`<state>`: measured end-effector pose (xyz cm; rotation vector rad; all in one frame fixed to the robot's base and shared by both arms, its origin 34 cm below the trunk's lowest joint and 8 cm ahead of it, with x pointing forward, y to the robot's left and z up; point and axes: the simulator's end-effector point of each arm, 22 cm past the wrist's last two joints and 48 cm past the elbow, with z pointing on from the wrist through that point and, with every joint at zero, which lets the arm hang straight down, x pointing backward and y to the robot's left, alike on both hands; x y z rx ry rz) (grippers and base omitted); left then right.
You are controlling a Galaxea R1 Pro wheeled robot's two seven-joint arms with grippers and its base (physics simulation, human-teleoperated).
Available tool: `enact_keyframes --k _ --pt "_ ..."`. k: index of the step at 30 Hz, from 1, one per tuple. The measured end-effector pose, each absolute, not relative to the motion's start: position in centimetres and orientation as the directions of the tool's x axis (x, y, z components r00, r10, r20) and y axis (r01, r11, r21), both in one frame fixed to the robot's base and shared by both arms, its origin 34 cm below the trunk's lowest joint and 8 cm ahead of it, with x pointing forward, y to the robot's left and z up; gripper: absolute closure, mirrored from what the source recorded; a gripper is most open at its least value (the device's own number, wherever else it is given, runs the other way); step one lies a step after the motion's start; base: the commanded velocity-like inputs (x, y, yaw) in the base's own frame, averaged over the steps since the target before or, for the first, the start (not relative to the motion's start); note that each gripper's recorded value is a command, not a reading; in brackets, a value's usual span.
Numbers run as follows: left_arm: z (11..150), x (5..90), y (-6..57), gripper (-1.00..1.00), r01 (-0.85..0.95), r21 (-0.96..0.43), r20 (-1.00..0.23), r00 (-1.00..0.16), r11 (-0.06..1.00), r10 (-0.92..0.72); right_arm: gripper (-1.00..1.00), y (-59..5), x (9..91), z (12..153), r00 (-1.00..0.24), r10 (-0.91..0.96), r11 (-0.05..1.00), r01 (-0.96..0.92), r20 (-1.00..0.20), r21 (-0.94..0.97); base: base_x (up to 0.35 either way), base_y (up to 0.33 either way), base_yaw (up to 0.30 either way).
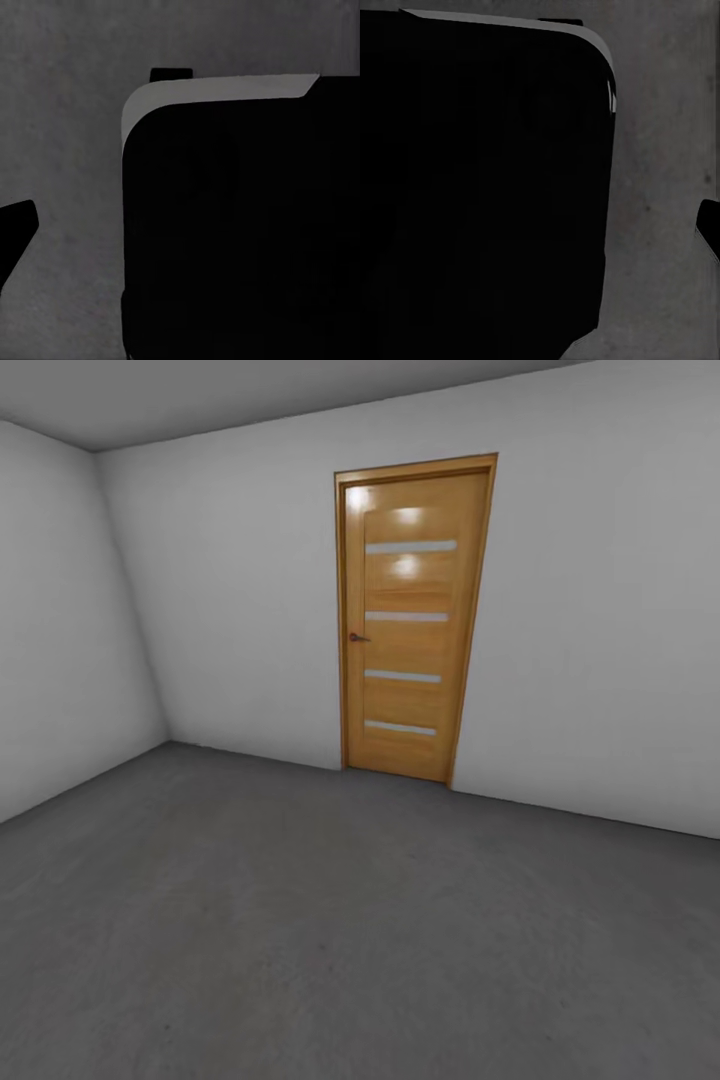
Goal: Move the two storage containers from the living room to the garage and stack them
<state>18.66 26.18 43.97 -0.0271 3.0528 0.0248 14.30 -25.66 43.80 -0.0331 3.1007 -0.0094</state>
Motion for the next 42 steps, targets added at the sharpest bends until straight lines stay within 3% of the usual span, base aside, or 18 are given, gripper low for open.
enact_keyframes --k 14,42 --pt "43.94 18.31 26.17 -1.0 -0.1 0.003 -0.082 -0.992 0.995 -0.099 -1.0 -25.39 14.33 43.8 -0.999 -0.013 1.0 -0.013 -0.042 -0.003 0.322 0.0 0.0" --pt "43.95 18.36 26.16 -1.0 -0.107 0.005 -0.084 -0.991 0.994 -0.106 -1.0 -25.29 15.28 43.86 -0.996 0.003 1.0 0.003 -0.085 -0.002 0.322 0.0 0.0"
